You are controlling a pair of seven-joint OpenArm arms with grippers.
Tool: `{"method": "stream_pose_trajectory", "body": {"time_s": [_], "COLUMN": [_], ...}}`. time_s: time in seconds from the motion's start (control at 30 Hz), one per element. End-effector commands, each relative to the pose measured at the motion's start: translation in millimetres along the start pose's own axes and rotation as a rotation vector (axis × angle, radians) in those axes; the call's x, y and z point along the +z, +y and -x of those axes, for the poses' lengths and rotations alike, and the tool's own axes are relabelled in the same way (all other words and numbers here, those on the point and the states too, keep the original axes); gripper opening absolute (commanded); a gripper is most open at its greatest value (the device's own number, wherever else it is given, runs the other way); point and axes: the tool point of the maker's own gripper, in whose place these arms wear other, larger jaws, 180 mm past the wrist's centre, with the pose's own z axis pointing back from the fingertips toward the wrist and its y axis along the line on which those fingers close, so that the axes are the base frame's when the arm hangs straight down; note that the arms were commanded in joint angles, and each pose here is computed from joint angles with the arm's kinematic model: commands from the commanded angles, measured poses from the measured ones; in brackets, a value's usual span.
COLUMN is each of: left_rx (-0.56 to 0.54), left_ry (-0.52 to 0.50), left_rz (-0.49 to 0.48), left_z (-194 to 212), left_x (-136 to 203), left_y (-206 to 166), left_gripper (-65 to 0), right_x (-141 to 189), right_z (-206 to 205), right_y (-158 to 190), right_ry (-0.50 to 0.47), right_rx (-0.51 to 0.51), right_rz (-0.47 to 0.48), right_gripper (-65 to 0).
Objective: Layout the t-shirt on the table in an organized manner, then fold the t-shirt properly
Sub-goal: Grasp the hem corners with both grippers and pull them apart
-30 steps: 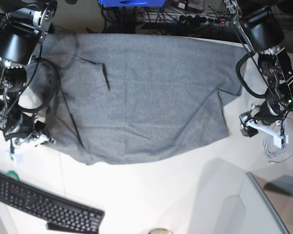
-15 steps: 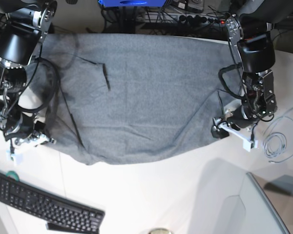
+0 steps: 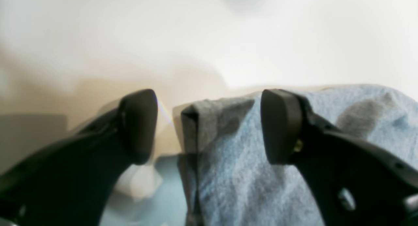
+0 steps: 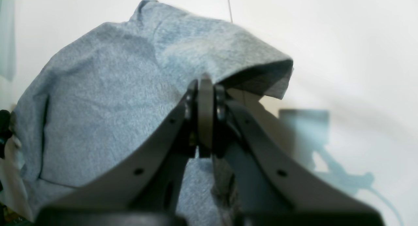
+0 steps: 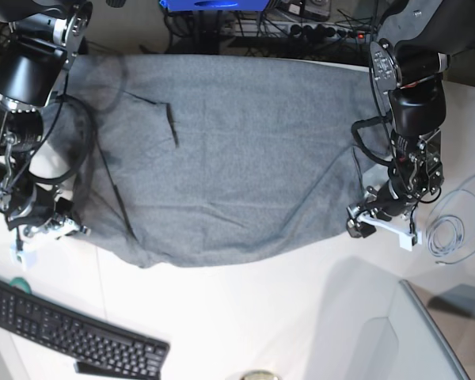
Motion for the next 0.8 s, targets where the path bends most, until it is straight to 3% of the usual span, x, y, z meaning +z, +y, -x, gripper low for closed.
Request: {"method": "stream_pose_trajectory", "body": {"time_s": [0.0, 0.17, 0.27, 0.43, 0.6, 0.77], "left_rx": [-0.005, -0.003, -0.006, -0.146, -0.227, -0.272], "left_ry": [0.048, 0.045, 0.015, 0.002, -0.045, -0.084], "left_rz": [-0.007, -0.008, 0.005, 0.052, 0.096, 0.12], "left_z": [8, 8, -8, -38, -77, -106], "left_x": [-1, -1, -4, -11, -15, -13], "left_y": [0, 1, -7, -42, -77, -100], "left_gripper": [-26.2, -63.5, -65.0, -65.0, -65.0, -65.0], "right_x": [6, 6, 1, -10, -23, -33], "right_z": [-25, -28, -32, -43, -60, -82], "right_y": [5, 7, 5, -10, -6, -11], "right_ry": [-0.064, -0.071, -0.059, -0.073, -0.081, -0.104], "right_rx": [0.017, 0.018, 0.012, -0.008, 0.131, 0.203], "right_rz": [-0.017, -0.018, -0.017, 0.002, 0.02, 0.049], "right_gripper": [-64.8, -64.8, -64.8, -64.8, -64.8, -64.8]}}
